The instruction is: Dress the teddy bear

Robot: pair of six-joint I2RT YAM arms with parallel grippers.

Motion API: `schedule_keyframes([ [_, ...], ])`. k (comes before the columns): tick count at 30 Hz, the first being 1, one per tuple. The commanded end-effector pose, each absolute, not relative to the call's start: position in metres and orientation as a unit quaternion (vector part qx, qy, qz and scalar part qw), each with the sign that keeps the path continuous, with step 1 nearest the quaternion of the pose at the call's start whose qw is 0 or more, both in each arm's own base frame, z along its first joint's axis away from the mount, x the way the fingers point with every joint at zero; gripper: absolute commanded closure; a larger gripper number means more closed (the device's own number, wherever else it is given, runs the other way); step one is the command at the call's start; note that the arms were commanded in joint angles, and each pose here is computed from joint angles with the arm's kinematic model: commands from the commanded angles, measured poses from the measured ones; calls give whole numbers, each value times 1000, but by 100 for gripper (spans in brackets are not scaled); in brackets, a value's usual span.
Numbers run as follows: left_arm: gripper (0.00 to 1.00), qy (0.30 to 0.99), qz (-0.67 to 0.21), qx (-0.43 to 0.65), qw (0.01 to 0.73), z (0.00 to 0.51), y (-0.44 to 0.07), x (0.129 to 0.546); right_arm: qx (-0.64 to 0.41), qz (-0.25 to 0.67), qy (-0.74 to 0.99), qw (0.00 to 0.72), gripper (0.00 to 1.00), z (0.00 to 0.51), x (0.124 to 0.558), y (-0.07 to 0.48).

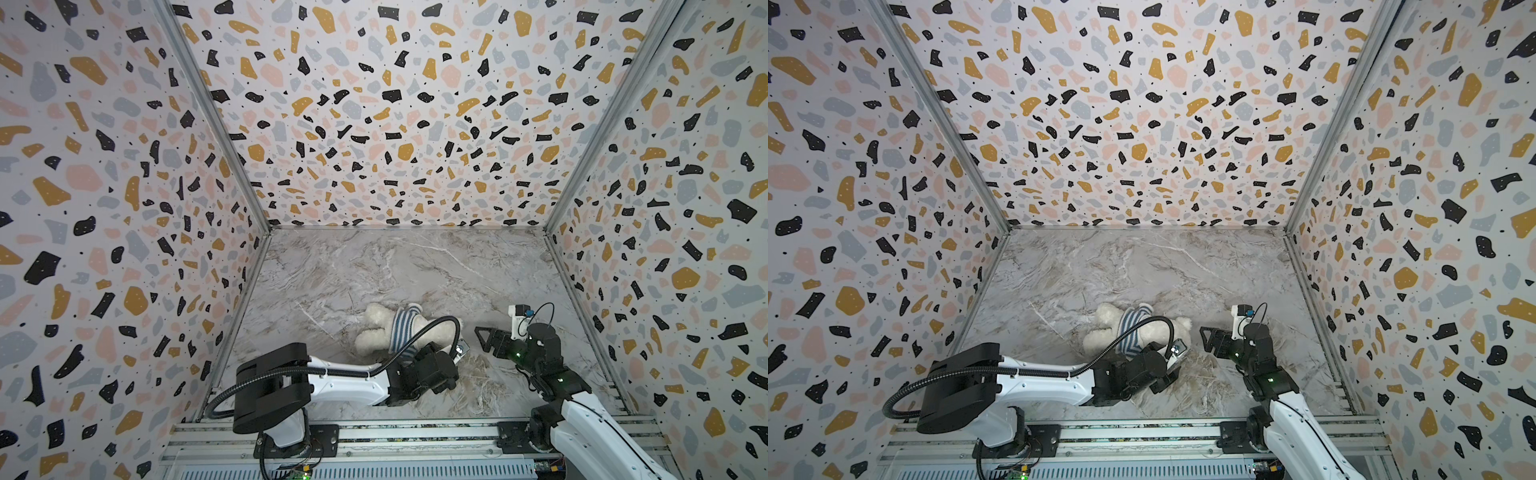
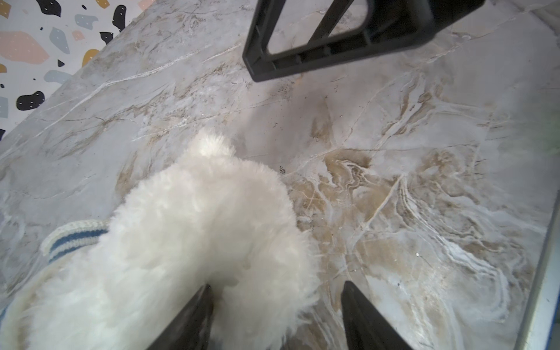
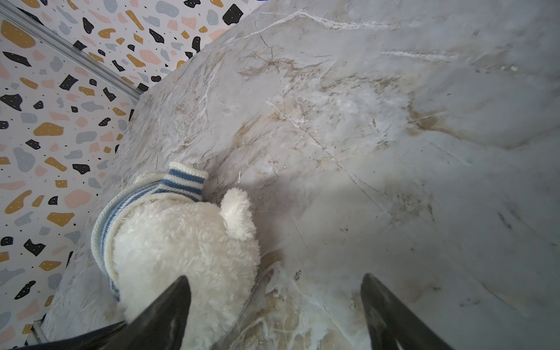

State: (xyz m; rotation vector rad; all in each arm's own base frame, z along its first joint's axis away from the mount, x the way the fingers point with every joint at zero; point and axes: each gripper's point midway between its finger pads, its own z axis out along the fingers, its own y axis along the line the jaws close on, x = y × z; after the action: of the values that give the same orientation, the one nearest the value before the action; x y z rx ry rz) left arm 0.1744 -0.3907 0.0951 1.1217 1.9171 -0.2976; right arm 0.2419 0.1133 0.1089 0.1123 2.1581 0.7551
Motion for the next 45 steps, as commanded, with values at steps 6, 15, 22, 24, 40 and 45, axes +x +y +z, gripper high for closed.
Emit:
schedule_keyframes([
  [6, 46, 768, -80, 434, 464, 102, -398, 191, 45, 304, 855, 416, 11, 114, 241, 113],
  [15, 85, 769, -57, 423, 475, 105, -396, 199, 45, 301, 854, 421, 11, 116, 240, 112],
  [22, 100, 771, -87, 411, 479, 122, -394, 195, 33, 304, 850, 429, 12, 121, 241, 114],
  [24, 100, 773, -111, 401, 480, 131, -392, 194, 23, 312, 845, 434, 13, 127, 241, 117],
  [40, 100, 779, -321, 296, 450, 238, -348, 203, -150, 420, 725, 524, 14, 236, 213, 161],
  [45, 100, 767, -381, 272, 438, 274, -338, 202, -201, 443, 687, 539, 14, 266, 196, 176],
])
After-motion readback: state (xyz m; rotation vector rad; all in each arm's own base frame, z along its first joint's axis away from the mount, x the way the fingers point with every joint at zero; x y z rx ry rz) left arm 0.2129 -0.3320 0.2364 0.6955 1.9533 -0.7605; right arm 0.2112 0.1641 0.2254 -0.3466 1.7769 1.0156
